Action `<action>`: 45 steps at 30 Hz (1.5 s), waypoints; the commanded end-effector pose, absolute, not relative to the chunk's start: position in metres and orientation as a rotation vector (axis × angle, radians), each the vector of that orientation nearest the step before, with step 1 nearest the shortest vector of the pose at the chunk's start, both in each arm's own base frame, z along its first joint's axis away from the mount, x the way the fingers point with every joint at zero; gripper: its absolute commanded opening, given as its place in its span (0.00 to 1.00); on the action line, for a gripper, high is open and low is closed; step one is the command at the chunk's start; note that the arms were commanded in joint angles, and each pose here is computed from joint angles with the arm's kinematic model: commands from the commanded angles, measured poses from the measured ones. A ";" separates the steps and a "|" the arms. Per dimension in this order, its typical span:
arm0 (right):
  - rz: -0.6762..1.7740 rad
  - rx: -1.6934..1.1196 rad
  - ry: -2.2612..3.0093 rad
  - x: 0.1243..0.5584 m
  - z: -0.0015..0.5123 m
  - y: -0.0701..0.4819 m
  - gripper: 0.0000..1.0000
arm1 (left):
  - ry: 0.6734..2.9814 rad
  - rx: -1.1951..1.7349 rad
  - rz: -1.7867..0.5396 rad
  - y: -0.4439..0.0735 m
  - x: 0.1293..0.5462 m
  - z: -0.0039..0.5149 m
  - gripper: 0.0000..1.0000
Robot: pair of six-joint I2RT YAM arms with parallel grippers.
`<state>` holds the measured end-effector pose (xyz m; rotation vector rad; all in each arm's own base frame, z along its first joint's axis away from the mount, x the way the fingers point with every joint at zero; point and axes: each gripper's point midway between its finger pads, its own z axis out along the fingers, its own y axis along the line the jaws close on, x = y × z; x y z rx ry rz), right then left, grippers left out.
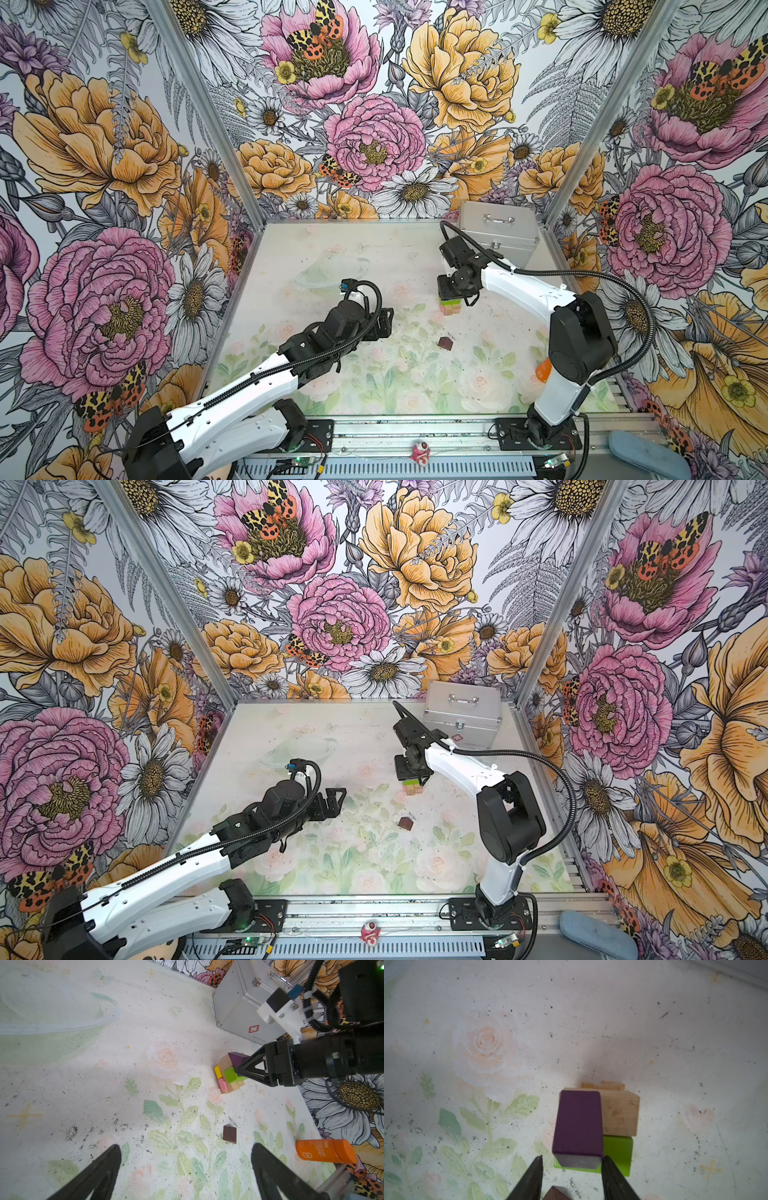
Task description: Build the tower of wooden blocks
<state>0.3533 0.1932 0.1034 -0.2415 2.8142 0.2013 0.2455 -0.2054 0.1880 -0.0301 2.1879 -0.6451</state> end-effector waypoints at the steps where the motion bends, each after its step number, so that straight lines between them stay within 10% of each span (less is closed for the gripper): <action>1: 0.236 -0.227 2.783 0.350 0.119 0.197 0.48 | 2.184 -0.071 -0.623 -0.196 0.245 0.185 0.99; 21: 0.247 -0.274 2.635 0.312 0.181 0.171 0.51 | 2.149 -0.065 -0.652 -0.196 0.230 0.198 0.99; 45: 0.526 -0.326 2.690 0.215 0.105 0.180 0.73 | 2.103 0.134 -0.677 -0.261 0.131 0.199 0.99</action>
